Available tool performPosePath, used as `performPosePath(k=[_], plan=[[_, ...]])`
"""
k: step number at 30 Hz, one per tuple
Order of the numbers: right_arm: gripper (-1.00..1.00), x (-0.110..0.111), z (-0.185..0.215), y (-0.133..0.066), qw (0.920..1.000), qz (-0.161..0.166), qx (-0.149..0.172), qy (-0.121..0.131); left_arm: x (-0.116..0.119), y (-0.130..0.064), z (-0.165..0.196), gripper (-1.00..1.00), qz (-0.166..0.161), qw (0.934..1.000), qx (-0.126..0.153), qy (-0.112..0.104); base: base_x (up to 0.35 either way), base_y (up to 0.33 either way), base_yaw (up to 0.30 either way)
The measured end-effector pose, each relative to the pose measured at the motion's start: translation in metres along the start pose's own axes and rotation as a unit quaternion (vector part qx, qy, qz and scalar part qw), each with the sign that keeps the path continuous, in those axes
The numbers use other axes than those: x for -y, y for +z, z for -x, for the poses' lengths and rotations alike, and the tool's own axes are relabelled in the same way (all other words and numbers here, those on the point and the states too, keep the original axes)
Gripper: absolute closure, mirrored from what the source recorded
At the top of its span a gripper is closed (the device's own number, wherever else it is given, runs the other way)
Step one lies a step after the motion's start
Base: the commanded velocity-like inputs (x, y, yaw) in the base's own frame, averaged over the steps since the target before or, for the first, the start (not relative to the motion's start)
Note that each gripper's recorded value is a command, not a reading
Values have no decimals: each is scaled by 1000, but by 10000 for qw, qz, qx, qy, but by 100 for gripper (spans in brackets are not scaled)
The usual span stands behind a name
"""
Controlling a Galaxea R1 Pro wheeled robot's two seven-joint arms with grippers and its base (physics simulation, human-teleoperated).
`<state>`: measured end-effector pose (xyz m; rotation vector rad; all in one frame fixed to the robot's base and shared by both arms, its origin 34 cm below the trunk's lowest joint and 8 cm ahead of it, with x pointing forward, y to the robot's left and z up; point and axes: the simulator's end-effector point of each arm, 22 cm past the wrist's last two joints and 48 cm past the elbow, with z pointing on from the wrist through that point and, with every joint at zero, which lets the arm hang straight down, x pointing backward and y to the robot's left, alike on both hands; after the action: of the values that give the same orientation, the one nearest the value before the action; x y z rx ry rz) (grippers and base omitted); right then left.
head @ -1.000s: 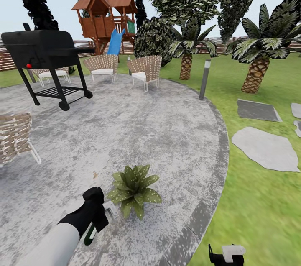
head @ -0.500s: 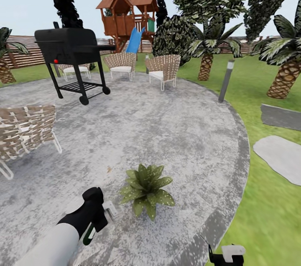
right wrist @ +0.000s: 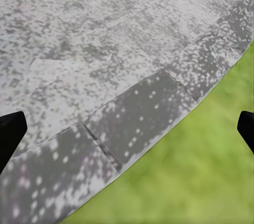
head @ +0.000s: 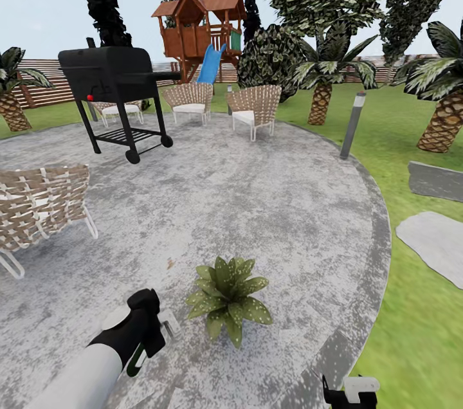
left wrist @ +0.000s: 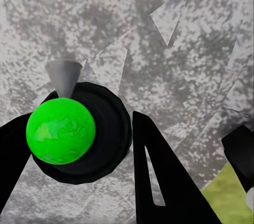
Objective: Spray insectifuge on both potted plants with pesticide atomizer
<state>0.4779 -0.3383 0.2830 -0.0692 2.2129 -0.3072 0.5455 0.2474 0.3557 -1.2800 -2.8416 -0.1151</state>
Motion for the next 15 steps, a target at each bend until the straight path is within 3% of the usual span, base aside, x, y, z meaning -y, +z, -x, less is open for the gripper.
performPosePath(k=[5,10,15], plan=[[-100,0,0,0,10000,-1,-1,2,17,12,-13,100,-126,9998,-131,48,0,0,0],[-100,0,0,0,10000,-2,-1,3,28,18,-18,100,-117,9994,-234,246,0,0,3],[-100,-1,0,0,10000,1,0,6,28,18,-17,100,-113,9994,-214,260,0,-70,174]])
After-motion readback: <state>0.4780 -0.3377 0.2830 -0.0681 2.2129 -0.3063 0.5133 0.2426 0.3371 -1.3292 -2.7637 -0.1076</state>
